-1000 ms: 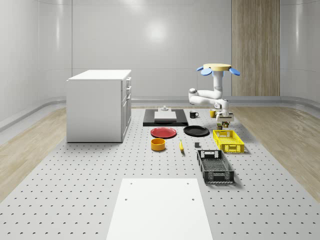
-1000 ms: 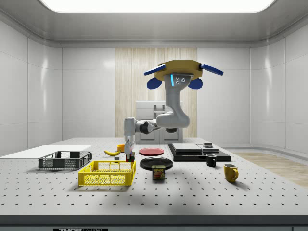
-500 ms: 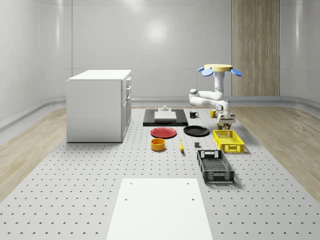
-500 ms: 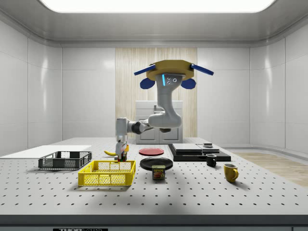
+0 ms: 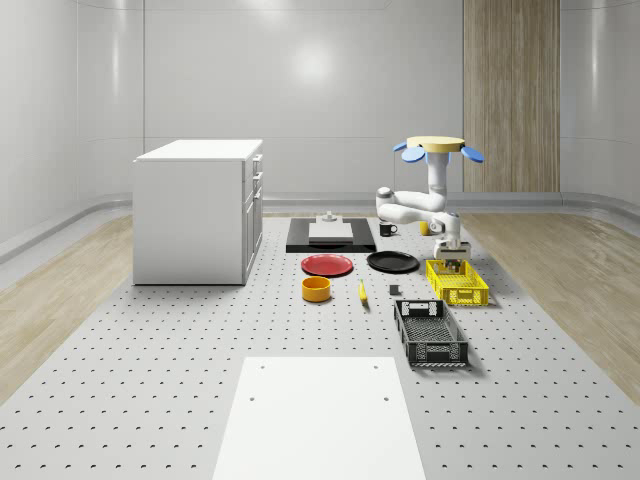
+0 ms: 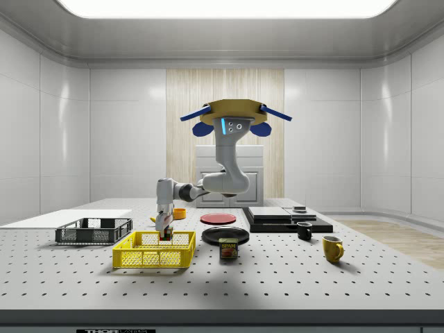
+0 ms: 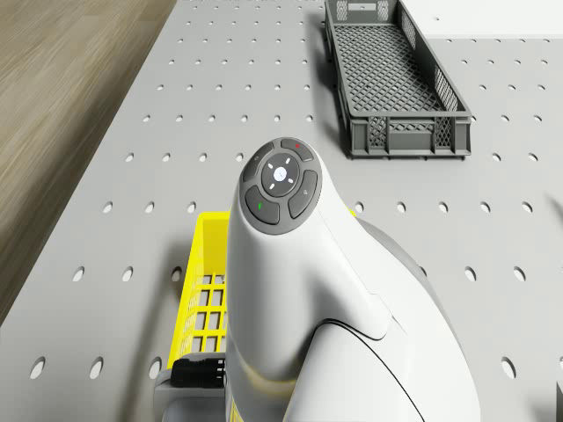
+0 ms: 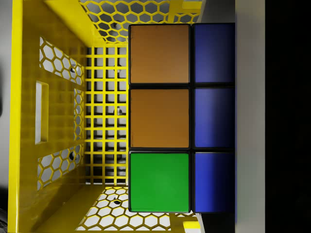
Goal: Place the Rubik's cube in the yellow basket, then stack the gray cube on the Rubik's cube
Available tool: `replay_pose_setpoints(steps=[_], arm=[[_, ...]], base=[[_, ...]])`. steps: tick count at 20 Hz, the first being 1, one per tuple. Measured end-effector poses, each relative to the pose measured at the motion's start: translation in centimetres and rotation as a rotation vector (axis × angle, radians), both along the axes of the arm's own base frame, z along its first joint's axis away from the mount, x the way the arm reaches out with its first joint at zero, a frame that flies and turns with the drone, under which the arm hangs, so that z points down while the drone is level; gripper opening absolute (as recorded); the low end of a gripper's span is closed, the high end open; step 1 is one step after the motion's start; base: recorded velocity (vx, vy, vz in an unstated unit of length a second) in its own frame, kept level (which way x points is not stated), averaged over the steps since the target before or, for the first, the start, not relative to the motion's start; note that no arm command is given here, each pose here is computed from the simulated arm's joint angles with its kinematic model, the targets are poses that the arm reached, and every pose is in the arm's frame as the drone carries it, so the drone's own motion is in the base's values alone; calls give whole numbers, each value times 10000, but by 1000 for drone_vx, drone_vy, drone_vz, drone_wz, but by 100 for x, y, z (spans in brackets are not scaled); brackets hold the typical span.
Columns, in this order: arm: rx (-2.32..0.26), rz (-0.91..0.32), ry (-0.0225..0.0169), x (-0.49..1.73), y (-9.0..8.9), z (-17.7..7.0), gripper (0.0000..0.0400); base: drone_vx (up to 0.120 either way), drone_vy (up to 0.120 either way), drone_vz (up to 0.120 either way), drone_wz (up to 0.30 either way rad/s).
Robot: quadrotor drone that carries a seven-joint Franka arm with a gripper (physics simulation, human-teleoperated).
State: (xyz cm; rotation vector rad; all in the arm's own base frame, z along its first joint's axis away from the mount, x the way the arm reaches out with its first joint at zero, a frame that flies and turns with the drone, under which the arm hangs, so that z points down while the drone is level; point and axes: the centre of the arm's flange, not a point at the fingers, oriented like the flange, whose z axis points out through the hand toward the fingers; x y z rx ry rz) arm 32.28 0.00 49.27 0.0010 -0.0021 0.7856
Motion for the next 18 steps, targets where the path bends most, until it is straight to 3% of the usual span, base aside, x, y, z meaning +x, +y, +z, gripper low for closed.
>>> replay_pose_setpoints(steps=[4,18], arm=[[0,0,0,0,0,0,325],[0,2,-1,0,1,439,325]], base=[[100,0,0,0],[0,0,0,0]])
